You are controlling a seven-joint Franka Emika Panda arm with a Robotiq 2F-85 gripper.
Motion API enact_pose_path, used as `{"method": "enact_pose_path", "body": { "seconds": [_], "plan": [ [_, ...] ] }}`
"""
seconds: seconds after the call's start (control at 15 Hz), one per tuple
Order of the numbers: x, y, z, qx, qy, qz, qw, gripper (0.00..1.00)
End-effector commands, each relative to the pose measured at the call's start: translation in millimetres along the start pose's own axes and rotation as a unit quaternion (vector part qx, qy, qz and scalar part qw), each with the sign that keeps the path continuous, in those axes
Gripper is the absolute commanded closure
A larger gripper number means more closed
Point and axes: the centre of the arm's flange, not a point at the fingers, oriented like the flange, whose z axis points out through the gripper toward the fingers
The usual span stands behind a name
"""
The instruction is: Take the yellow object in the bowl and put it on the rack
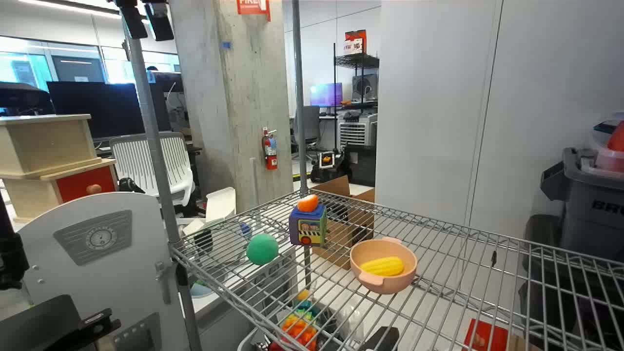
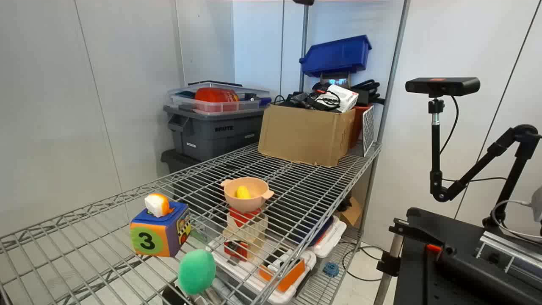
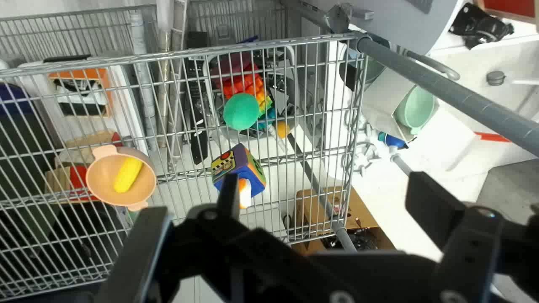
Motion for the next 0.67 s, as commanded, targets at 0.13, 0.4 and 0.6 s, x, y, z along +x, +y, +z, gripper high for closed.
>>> {"method": "enact_pose_path", "body": {
  "seconds": [0.13, 0.4, 0.6],
  "plan": [
    [1.2, -0.8, -2.4, 0.001, 0.003, 0.000, 1.0000, 0.00],
    [1.5, -1.0, -2.8, 0.001, 0.003, 0.000, 1.0000, 0.00],
    [1.5, -1.0, -2.8, 0.001, 0.003, 0.000, 1.0000, 0.00]
  ]
}}
